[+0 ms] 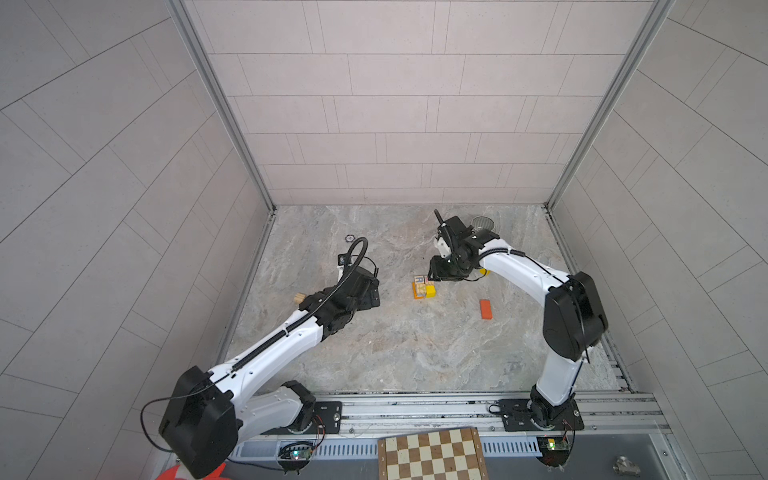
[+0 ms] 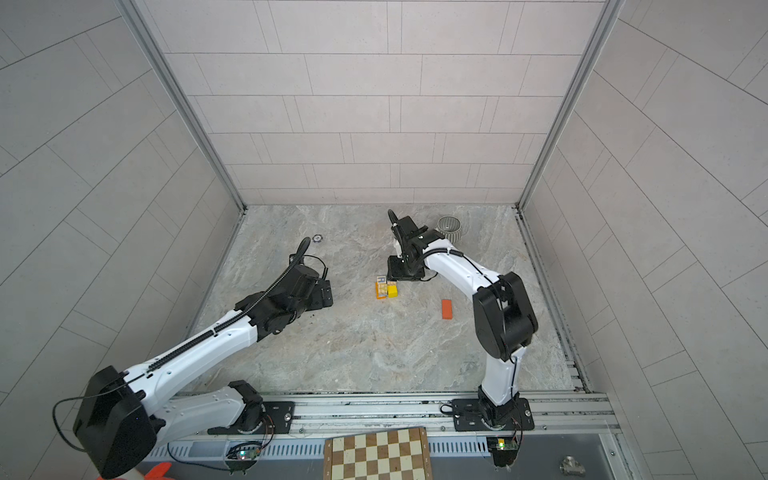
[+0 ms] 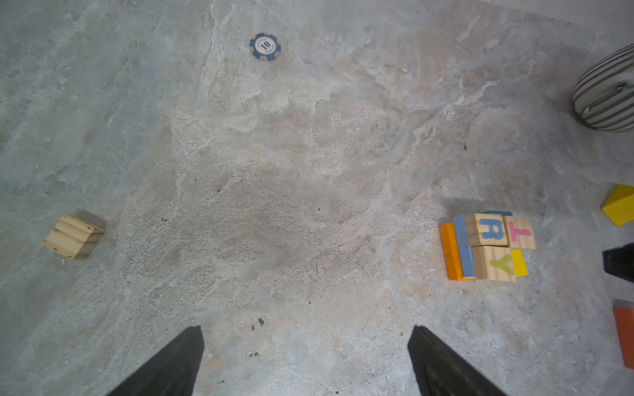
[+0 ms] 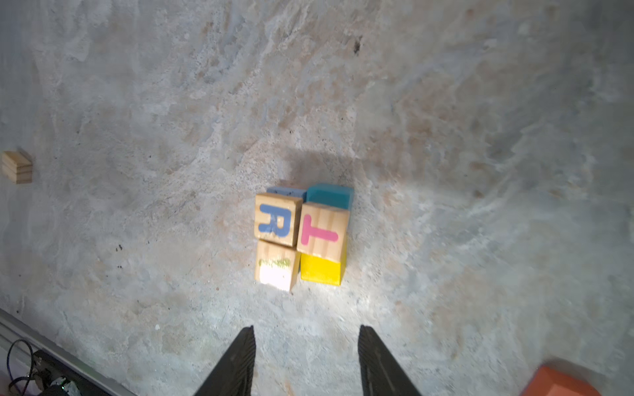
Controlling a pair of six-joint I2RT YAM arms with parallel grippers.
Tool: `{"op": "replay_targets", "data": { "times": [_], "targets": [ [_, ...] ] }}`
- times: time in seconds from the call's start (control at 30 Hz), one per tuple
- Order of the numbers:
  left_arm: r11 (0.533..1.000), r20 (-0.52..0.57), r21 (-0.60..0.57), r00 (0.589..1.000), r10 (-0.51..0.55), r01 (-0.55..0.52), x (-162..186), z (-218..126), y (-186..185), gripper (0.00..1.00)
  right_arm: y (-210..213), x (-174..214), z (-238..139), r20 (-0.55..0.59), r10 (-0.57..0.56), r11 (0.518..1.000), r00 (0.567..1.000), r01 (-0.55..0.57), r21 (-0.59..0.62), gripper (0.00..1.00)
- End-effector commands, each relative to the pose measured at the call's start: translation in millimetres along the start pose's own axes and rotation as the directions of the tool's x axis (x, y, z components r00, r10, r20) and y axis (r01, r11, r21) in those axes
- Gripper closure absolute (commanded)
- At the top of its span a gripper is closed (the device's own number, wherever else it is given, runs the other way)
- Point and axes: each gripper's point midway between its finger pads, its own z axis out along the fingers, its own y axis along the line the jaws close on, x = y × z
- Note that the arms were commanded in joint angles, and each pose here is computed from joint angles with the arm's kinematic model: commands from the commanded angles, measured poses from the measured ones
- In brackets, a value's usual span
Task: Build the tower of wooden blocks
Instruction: 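Raise the right gripper away while the left gripper reaches the plain cube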
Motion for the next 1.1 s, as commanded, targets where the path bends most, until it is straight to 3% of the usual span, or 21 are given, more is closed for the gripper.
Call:
{"op": "replay_targets", "data": {
  "times": [0.0, 0.23, 0.33, 0.5, 0.7, 1.07],
  "targets": [
    [0.997, -0.041, -0.063, 0.999, 0.03, -0.033, -5, -17, 20, 0.0, -5, -4, -24, 0.115, -0.025, 0.999, 0.993, 0.028, -0.026, 0.47],
    [0.995, -0.12, -0.096, 0.993, -0.007, -0.005, -21, -27, 48, 0.0, -20, 19, -56, 0.294, 0.035, 0.993, 0.955, 0.001, -0.121, 0.41],
    [0.995, -0.161, -0.086, 0.984, -0.073, 0.059, -27, -25, 62, 0.0, -23, 25, -67, 0.399, 0.057, 0.987, 0.915, 0.008, -0.159, 0.38],
    [0.971, -0.203, -0.181, 0.96, -0.192, 0.156, -37, -17, 96, 0.0, -37, 33, -87, 0.541, 0.109, 0.985, 0.834, -0.018, -0.172, 0.32],
    [0.931, -0.212, -0.269, 0.929, -0.305, 0.245, -46, 3, 134, 0.04, -54, 55, -68, 0.55, 0.175, 0.976, 0.817, -0.071, -0.204, 0.26],
    [0.832, -0.297, -0.439, 0.819, -0.49, 0.339, -7, 60, 182, 0.07, -53, 67, -32, 0.465, 0.289, 0.94, 0.837, -0.154, -0.306, 0.2]
  ]
}}
